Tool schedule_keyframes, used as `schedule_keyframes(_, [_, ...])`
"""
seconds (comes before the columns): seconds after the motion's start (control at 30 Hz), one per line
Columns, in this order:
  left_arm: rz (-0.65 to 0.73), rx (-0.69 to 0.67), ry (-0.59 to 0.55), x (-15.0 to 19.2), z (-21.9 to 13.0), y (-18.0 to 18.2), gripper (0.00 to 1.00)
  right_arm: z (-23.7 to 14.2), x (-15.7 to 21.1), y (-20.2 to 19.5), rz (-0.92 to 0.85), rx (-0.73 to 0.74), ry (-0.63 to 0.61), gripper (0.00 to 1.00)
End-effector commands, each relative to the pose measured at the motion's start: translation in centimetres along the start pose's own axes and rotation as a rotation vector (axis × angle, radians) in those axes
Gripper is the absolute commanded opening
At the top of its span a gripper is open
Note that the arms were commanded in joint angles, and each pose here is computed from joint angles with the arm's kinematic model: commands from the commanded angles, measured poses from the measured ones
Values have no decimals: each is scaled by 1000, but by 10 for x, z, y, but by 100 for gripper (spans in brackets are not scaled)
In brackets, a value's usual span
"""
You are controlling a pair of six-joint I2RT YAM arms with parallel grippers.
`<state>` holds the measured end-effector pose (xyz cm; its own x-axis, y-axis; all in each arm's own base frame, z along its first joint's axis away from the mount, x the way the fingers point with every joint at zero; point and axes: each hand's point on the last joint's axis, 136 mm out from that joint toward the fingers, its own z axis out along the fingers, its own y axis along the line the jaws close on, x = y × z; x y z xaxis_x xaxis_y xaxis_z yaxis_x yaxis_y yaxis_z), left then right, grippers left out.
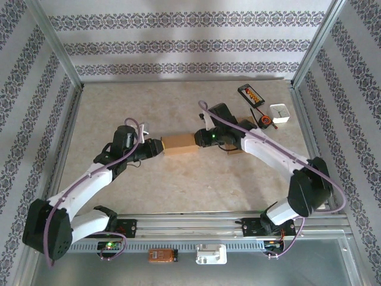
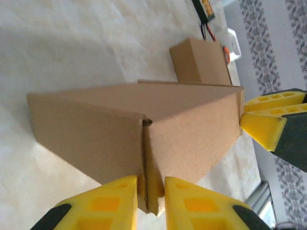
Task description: Fold the paper box
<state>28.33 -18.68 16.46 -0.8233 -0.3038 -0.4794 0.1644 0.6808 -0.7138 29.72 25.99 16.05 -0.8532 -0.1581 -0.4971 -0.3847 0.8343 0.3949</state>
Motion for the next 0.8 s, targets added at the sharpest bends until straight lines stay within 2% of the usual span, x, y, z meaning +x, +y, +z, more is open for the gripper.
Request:
schedule_keyframes(0.0, [6, 48, 73, 33, -13, -11, 22, -2, 46, 2, -34, 47, 50, 27])
schedule_keyframes(0.2, [-81, 18, 99, 63, -22, 9, 22, 6, 98, 7, -59, 58, 46, 28])
schedule_keyframes(0.3, [-110, -20, 101, 74, -21, 24, 26, 12, 109, 2, -42, 66, 67, 30])
schedule_keyframes(0.37, [-109, -32, 89, 73, -20, 28, 32, 12, 102, 6, -66, 65, 60, 32])
schedule_keyframes(0.53, [-40, -89, 19, 50, -17, 30, 58, 4, 61, 11, -91, 100, -61, 42])
schedule_keyframes(0.6, [-22, -139, -9, 39, -11, 37, 63, 6, 44, -4, -17, 165, -105, 45])
schedule_keyframes(0.67, [-10, -169, -14, 34, -4, 43, 67, 12, 37, -19, 79, 195, -130, 54])
schedule_keyframes(0.77, [-2, -163, -4, 30, 11, 46, 70, 30, 35, -25, 194, 124, -129, 59])
